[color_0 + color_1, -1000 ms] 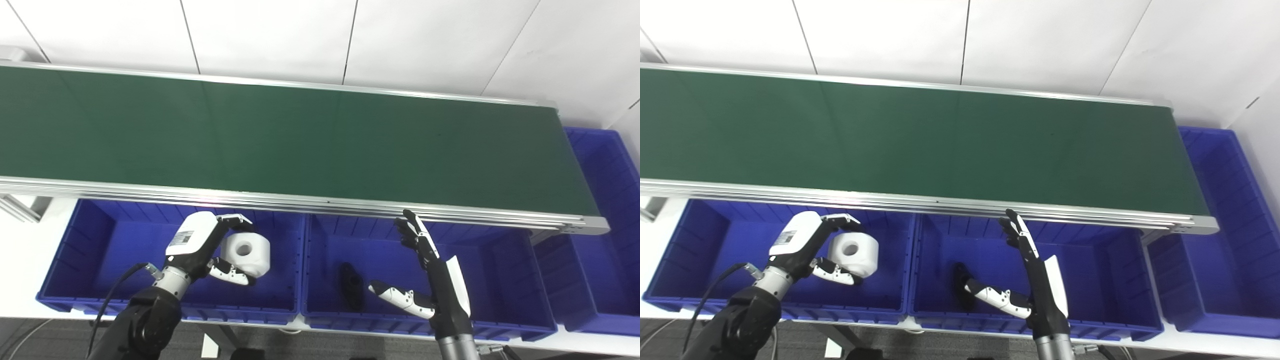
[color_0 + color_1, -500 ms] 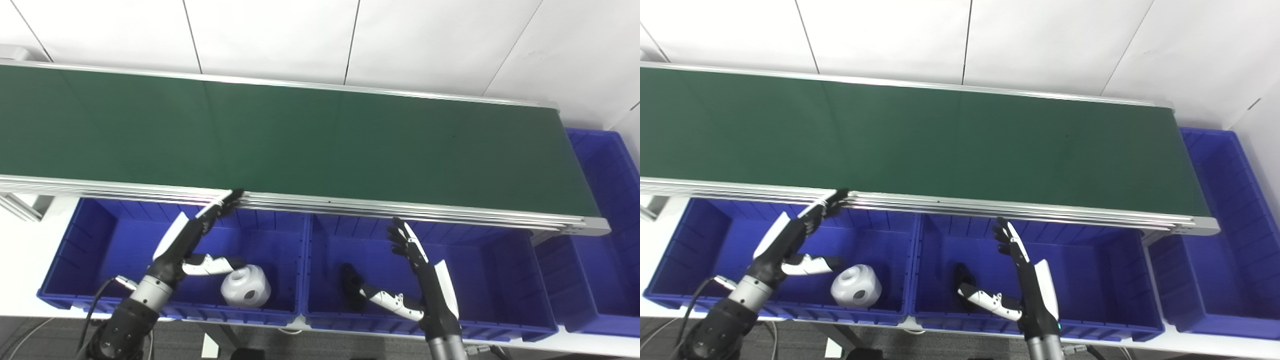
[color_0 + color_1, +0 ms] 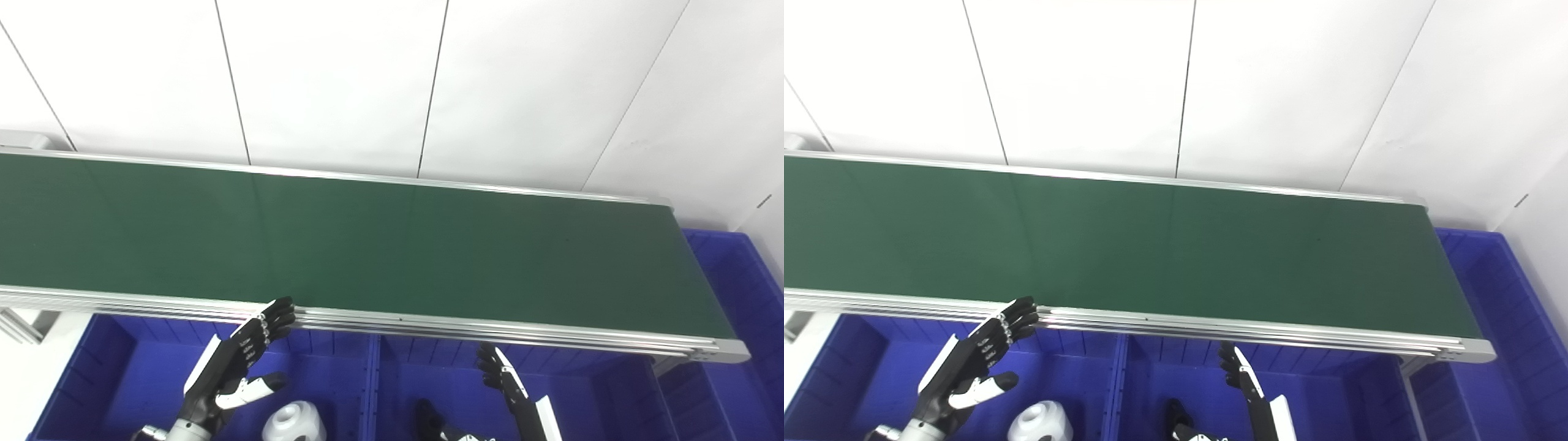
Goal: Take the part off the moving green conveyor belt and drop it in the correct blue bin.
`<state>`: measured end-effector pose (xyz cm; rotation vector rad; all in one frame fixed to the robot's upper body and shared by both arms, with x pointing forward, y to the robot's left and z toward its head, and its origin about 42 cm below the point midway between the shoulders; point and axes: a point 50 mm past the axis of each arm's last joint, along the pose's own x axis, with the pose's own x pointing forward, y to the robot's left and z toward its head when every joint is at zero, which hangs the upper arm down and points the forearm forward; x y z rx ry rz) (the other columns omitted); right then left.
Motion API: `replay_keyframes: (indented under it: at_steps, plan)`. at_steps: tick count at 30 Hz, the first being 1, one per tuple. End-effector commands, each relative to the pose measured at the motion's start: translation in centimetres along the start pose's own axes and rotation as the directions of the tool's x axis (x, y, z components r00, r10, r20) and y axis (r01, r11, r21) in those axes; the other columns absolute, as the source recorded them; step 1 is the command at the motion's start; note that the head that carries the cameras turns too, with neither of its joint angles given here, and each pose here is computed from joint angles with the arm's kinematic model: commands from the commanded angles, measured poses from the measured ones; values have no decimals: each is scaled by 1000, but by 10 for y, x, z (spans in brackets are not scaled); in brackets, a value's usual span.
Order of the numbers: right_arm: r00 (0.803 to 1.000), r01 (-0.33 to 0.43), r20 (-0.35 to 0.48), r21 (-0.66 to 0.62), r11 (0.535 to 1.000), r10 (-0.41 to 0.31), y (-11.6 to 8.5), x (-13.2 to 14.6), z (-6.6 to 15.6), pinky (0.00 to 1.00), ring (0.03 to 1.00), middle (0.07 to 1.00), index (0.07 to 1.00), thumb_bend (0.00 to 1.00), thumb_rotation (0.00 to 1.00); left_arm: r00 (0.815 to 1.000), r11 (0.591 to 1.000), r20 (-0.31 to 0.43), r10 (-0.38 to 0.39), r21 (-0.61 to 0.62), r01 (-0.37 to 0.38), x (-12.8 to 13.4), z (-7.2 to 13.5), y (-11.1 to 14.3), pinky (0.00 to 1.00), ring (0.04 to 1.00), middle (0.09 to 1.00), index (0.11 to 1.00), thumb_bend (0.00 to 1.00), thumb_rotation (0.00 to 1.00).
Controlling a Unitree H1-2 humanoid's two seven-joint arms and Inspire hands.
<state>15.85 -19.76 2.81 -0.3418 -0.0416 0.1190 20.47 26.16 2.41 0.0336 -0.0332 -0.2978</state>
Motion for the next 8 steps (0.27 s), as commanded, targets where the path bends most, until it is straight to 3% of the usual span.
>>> replay_keyframes:
  at_steps: [1,8]
  plan:
    - [997,28,76,10,1000,-29,-4,3,13,796,862,887,919,861,483,997,1000,73,-11,17,10,4,11,0,889,899,899,873,913,528]
    - [996,28,83,7,1000,-28,-10,-3,15,845,884,896,940,850,492,995,1000,98,12,-23,-10,-1,12,-1,862,893,892,861,906,486]
